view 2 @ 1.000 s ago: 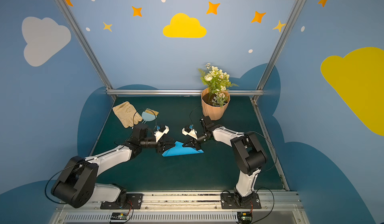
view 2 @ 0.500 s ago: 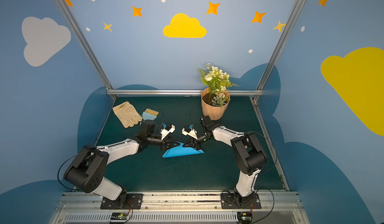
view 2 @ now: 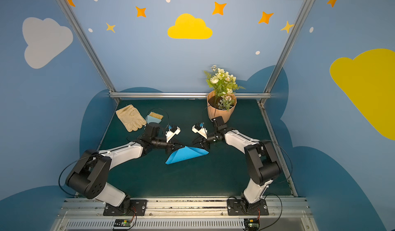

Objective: Fold the square paper diagonally
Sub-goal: Fold the paper at the center of the board.

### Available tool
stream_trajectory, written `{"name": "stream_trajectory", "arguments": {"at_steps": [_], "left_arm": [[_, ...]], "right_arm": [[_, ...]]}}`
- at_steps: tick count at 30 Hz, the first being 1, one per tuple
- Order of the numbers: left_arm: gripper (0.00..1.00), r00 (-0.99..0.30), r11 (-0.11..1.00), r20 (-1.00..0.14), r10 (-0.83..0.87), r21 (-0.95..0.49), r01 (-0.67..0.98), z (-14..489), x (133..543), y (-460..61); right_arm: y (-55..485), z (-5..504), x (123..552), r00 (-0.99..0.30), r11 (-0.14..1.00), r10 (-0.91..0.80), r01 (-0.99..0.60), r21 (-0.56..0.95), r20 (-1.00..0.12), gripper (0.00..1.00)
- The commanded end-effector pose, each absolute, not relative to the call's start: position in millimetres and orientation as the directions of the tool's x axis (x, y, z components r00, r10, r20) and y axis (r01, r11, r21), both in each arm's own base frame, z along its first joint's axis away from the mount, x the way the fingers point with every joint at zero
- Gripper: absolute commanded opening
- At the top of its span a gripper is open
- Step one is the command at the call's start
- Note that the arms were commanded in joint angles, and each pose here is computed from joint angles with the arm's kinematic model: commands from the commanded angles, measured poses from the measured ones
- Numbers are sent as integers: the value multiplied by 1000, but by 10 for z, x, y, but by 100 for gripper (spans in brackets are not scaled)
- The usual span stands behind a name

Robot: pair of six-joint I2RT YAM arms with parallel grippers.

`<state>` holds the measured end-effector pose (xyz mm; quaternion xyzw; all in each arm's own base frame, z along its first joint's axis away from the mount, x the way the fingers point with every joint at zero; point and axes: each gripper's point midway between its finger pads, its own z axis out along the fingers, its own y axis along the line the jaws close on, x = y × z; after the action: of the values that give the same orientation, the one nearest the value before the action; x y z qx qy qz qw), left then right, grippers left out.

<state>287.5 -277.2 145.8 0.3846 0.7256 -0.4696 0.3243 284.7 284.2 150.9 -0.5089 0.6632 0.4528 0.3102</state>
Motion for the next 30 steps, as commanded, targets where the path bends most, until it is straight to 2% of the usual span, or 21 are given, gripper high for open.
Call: {"name": "stream_trajectory", "arguments": {"at_steps": [1,3,6,9,13,15,17,21,27,30], "left_arm": [[2,-636,379,-750,180,-544,748,1594,3065,-2737],[2,-718,458,-685,123,-602,654,1571,3199,-2719],[2,-825,521,-564,27,-696,493,1534,3338,-2733],[2,-905,546,-407,-126,-790,280,1422,3498,-2735],[2,-939,471,-173,-297,-882,13,1214,3668,-2792],[2,-940,405,-107,-325,-914,-36,1180,3767,-2882],[2,-940,389,-73,-333,-919,-66,1065,3852,-2920],[2,-923,424,-63,-378,-899,-112,759,4009,-2780],[2,-896,562,-146,-420,-817,-130,348,4044,-2375],[2,-898,623,-204,-391,-776,-95,258,4020,-2333]], "right_arm": [[2602,2005,3163,-297,247,-281,-941,230,-913,40],[2464,2187,3252,-332,328,-236,-912,246,-913,39],[2358,2359,3269,-383,383,-186,-876,292,-905,35],[2387,2408,3215,-467,372,-140,-842,391,-873,30],[2528,2246,3158,-626,351,-97,-749,562,-774,29],[2644,2101,3121,-673,348,-113,-716,605,-731,26],[2758,1971,3103,-703,355,-130,-692,629,-700,23],[2931,1694,3130,-764,397,-156,-629,668,-626,16],[3052,1290,3270,-808,519,-192,-565,642,-557,16],[3139,1190,3332,-824,537,-213,-547,642,-524,14]]}}
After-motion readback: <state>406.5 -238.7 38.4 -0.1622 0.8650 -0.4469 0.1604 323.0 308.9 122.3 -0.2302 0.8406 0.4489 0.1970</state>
